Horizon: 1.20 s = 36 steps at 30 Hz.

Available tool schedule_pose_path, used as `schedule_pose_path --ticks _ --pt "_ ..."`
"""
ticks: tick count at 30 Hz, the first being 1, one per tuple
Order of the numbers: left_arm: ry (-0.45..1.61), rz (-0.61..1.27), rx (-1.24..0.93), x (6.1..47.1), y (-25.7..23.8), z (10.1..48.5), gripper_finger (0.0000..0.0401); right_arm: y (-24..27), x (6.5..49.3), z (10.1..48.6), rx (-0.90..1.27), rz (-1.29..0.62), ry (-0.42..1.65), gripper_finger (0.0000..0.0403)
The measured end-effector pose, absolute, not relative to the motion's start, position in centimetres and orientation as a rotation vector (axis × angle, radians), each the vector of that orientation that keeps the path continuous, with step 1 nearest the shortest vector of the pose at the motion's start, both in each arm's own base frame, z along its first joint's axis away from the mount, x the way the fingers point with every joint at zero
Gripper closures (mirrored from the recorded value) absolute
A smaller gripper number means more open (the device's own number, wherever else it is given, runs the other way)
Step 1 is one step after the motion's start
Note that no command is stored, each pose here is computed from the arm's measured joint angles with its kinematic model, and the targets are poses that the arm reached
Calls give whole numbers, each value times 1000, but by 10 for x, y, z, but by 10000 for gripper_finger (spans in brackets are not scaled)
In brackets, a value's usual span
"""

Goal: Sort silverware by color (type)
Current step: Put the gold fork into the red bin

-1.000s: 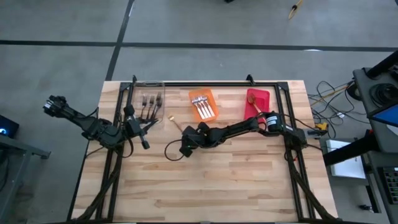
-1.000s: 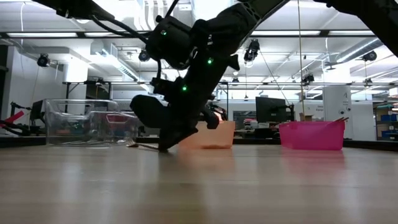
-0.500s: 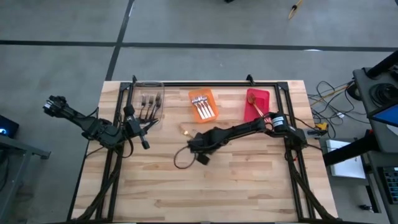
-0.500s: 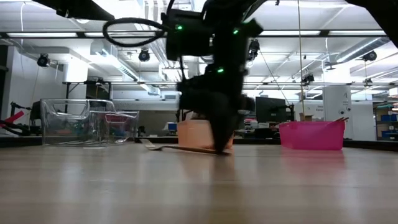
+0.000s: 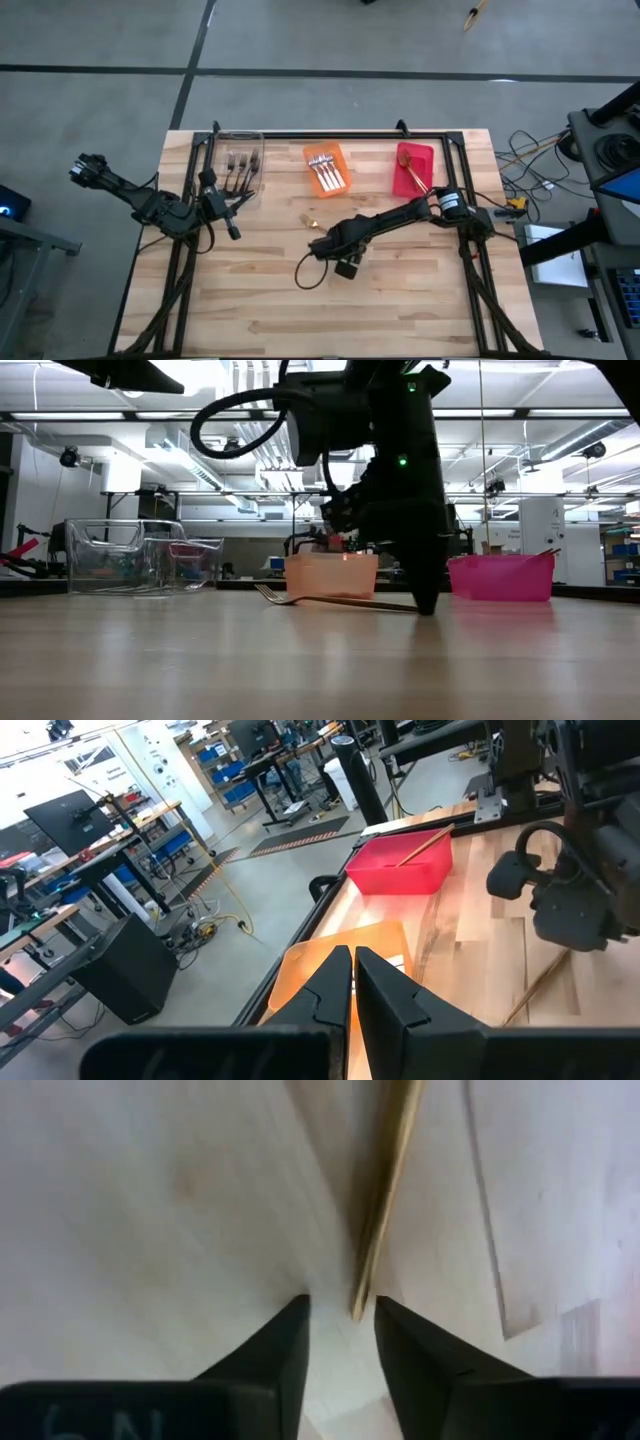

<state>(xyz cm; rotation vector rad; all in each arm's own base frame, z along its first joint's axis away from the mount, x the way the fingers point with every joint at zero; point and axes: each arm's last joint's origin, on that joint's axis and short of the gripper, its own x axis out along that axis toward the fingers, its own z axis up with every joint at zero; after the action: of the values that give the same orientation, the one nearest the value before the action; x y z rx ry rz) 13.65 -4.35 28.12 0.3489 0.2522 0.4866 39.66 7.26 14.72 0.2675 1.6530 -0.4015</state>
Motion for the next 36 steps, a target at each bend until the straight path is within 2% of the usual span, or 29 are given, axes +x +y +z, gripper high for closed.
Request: schedule_pose_path --ticks 4,10,14,20,24,28,36 --pt "253 486 349 137 -44 281 400 67 391 151 227 -369 1712 277" --pt "253 486 350 137 -44 281 400 46 394 173 178 -360 1613 273" --pt "253 486 350 137 -44 281 400 39 401 191 107 -341 1451 273" --pt "254 486 353 137 -44 281 400 48 425 209 -40 -137 1084 273" --pt "254 486 353 137 -44 281 400 61 431 205 -135 -115 972 273" --pt "255 486 354 137 -44 281 400 59 425 187 -195 -243 988 273" --pt "257 485 355 137 -44 280 400 54 406 145 -95 -336 1007 273"
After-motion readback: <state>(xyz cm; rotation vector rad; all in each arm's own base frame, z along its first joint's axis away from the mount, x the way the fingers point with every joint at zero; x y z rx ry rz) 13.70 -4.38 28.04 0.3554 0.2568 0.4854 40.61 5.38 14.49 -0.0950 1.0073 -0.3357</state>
